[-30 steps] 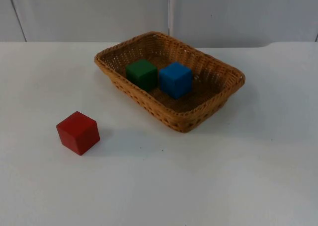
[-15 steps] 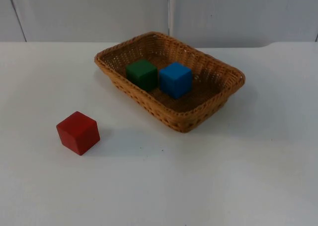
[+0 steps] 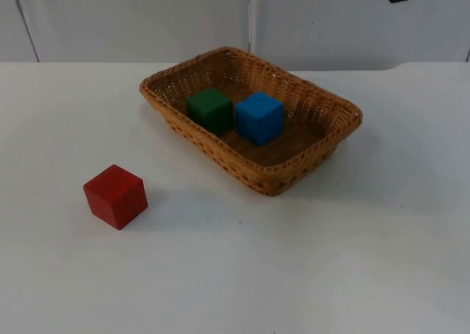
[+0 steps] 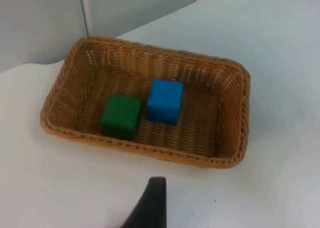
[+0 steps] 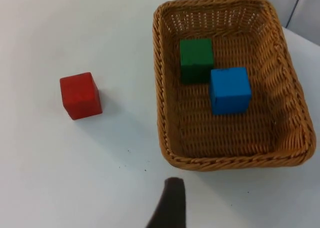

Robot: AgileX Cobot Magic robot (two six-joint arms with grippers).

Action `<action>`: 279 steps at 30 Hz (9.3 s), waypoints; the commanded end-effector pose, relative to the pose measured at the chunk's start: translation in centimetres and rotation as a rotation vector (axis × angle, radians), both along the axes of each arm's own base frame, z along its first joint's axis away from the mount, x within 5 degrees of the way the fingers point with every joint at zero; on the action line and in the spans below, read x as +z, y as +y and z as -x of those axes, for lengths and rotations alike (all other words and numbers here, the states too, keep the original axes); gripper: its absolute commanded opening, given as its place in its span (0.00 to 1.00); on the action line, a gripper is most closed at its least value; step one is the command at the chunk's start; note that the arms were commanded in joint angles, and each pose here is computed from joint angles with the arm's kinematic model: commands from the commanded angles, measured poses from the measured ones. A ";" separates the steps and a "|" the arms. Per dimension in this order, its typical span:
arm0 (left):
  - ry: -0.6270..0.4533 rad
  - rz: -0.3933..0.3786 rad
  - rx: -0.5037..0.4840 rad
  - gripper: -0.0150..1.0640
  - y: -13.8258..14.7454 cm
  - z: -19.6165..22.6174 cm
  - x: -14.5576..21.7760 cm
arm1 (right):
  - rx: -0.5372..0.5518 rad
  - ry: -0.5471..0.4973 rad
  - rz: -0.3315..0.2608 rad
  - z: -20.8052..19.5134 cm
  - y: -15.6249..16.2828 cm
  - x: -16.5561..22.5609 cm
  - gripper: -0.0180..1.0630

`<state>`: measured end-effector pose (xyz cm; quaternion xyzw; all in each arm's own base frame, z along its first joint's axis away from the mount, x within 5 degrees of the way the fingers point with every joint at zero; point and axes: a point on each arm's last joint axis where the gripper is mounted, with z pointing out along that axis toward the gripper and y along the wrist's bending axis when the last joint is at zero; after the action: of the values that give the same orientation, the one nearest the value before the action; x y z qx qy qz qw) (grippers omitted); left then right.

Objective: Pick up one cube with each hand and place exactly two cubes into the same basket, leaving the remaining cube outside.

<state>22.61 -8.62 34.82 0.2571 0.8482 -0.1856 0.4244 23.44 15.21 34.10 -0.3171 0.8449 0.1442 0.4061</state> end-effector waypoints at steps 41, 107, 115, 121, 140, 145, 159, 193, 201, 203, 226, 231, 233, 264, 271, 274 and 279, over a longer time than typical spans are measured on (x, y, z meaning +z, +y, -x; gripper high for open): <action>-0.163 0.082 0.054 0.84 3.6 15.4 0.8 | 0.002 -0.213 -0.151 12.2 -7.1 1.5 0.68; -0.171 -0.051 0.398 0.84 8.6 23.2 -7.1 | -0.205 -0.255 -0.168 25.1 -16.6 -3.4 0.68; -0.157 -0.055 0.399 0.84 8.6 23.1 -7.4 | -0.191 -0.156 -0.122 24.0 -15.7 -6.2 0.68; -0.157 -0.055 0.399 0.84 8.6 23.1 -7.4 | -0.190 -0.163 -0.125 24.0 -15.7 -6.1 0.68; -0.157 -0.055 0.399 0.84 8.6 23.1 -7.4 | -0.190 -0.163 -0.125 24.0 -15.7 -6.1 0.69; -0.158 -0.055 0.399 0.88 8.6 23.1 -7.4 | -0.190 -0.163 -0.125 24.0 -15.7 -6.1 0.83; -0.158 -0.055 0.399 0.99 8.6 23.1 -7.4 | -0.190 -0.163 -0.125 24.0 -15.7 -6.1 0.99; -0.157 -0.053 0.398 0.99 8.6 23.1 -7.4 | -0.191 -0.164 -0.124 24.0 -15.7 -6.1 0.99; -0.157 -0.053 0.398 0.99 8.6 23.1 -7.4 | -0.252 -0.167 -0.120 24.1 -15.7 -6.1 0.99; -0.157 -0.053 0.398 0.99 8.6 23.1 -7.4 | -0.284 -0.169 -0.117 24.1 -15.6 -6.1 0.99; -0.158 -0.056 0.400 0.99 8.6 23.1 -7.4 | -0.611 -0.188 -0.089 24.2 -15.4 -6.1 0.99; -0.158 -0.056 0.400 0.99 8.6 23.1 -7.4 | -0.641 -0.190 -0.087 24.2 -15.4 -6.1 0.99; -0.158 -0.056 0.400 0.99 8.6 23.1 -7.4 | -0.644 -0.190 -0.086 24.2 -15.4 -6.1 0.99; -0.158 -0.056 0.400 0.99 8.6 23.1 -7.4 | -0.656 -0.190 -0.085 24.2 -15.4 -6.1 0.99; -0.158 -0.056 0.400 0.99 8.6 23.1 -7.4 | -0.656 -0.190 -0.085 24.2 -15.4 -6.1 0.99; -0.158 -0.056 0.400 0.99 8.6 23.1 -7.4 | -0.656 -0.190 -0.085 24.2 -15.4 -6.1 0.99; -0.158 -0.056 0.400 0.99 8.6 23.1 -7.4 | -0.656 -0.190 -0.085 24.2 -15.4 -6.1 0.99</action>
<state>-0.49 -0.05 27.61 0.1131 0.8497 -0.0544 0.5122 -0.75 -0.21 28.04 -0.0261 0.8548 0.0105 0.5182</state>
